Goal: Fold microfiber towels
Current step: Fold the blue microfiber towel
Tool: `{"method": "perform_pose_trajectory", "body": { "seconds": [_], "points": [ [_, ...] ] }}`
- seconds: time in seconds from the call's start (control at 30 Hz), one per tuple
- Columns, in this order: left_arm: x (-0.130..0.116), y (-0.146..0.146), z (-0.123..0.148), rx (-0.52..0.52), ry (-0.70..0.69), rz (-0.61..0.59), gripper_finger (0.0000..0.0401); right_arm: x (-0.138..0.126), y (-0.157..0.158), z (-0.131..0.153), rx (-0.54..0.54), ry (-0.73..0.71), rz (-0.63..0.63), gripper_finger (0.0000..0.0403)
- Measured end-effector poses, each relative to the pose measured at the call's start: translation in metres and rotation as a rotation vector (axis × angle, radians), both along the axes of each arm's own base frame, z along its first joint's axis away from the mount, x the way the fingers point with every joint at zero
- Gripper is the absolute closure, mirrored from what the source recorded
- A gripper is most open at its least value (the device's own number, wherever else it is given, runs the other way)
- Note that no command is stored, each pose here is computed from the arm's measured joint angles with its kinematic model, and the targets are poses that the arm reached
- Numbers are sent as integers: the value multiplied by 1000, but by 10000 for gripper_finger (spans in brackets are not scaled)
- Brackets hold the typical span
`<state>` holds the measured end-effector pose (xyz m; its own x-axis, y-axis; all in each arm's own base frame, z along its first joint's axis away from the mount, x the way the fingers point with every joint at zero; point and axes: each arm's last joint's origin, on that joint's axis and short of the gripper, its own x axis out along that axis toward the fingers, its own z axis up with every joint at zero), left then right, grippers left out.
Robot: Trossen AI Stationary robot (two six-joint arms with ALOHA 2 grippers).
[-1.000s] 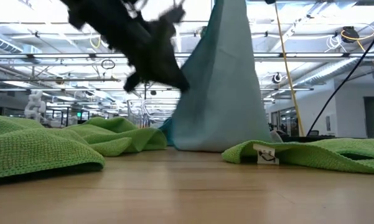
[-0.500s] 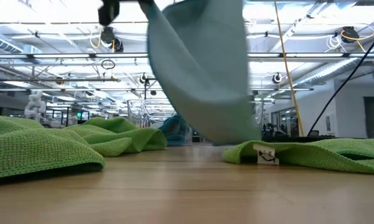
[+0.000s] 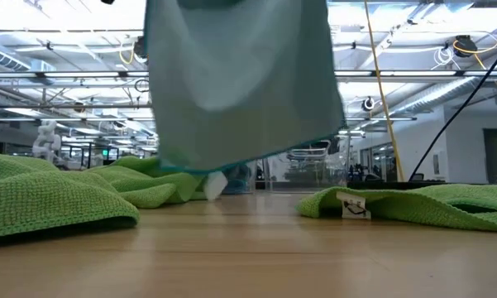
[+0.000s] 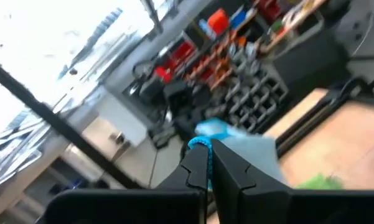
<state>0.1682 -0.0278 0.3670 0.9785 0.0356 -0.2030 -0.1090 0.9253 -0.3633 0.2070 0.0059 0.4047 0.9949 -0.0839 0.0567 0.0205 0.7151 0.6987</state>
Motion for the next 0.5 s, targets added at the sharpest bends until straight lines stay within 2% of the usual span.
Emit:
{"method": "perform_pose_trajectory", "body": {
  "seconds": [0.3, 0.5],
  "points": [
    [-3, -7, -6, -11, 60, -62, 400, 17, 31, -17, 47, 104, 126, 401],
    [-2, -4, -3, 21, 36, -20, 400, 20, 34, -20, 29, 115, 42, 401]
  ]
}}
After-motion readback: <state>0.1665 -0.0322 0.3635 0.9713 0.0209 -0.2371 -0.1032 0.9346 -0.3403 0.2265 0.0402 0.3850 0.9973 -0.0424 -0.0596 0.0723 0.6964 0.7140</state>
